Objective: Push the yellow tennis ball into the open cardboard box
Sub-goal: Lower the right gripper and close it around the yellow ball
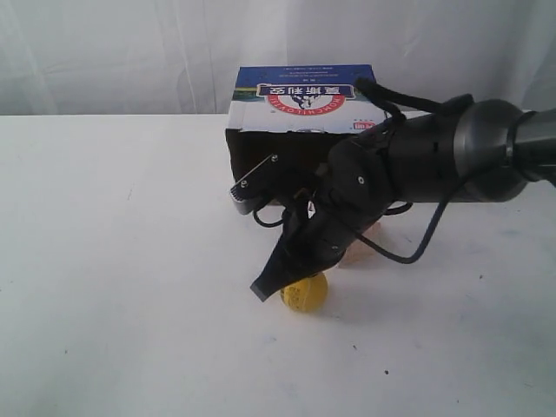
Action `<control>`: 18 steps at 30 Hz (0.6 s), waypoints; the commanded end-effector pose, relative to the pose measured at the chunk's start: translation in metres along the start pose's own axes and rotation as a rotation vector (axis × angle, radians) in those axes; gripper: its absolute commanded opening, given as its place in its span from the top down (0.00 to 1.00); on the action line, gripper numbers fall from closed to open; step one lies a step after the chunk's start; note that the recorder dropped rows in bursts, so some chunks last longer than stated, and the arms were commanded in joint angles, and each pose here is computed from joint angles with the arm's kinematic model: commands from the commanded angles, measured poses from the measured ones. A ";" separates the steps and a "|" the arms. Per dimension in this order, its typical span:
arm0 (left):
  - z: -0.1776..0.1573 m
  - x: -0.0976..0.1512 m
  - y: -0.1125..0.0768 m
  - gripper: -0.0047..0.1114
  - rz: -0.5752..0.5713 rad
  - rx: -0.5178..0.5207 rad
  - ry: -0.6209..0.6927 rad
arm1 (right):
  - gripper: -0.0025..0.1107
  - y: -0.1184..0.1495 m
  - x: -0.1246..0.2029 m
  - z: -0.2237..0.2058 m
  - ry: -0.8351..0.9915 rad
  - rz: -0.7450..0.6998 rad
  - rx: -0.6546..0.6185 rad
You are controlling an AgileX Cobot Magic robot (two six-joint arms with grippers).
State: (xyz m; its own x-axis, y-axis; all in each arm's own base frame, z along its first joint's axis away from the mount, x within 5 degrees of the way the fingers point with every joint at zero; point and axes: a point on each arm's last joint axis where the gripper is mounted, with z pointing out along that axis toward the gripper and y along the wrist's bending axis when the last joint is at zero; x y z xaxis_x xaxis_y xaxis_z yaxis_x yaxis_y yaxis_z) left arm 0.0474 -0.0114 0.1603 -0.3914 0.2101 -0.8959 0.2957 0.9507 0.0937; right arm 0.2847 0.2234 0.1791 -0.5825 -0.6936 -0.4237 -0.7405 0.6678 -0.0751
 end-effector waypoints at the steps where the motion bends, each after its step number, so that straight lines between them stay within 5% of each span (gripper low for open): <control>1: 0.000 0.003 0.000 0.96 0.006 0.004 0.015 | 0.98 -0.001 -0.006 0.005 0.030 -0.043 -0.001; 6: 0.000 0.003 0.000 0.96 0.006 0.004 0.015 | 0.98 -0.004 -0.042 -0.028 -0.065 -0.078 0.032; 10: 0.000 0.003 0.000 0.96 0.006 0.004 0.015 | 0.98 -0.002 -0.039 -0.049 -0.029 -0.086 0.029; 18: 0.000 0.003 0.000 0.96 0.006 0.004 0.015 | 0.98 -0.007 -0.024 -0.010 0.083 -0.111 0.050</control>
State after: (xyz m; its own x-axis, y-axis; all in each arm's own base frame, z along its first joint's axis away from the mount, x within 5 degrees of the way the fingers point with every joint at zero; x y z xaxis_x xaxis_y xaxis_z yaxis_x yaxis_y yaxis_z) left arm 0.0474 -0.0114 0.1603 -0.3914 0.2101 -0.8959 0.2957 0.9507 0.0937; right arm 0.2946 0.2342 0.2153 -0.5240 -0.7707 -0.3626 -0.7853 0.6020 -0.1447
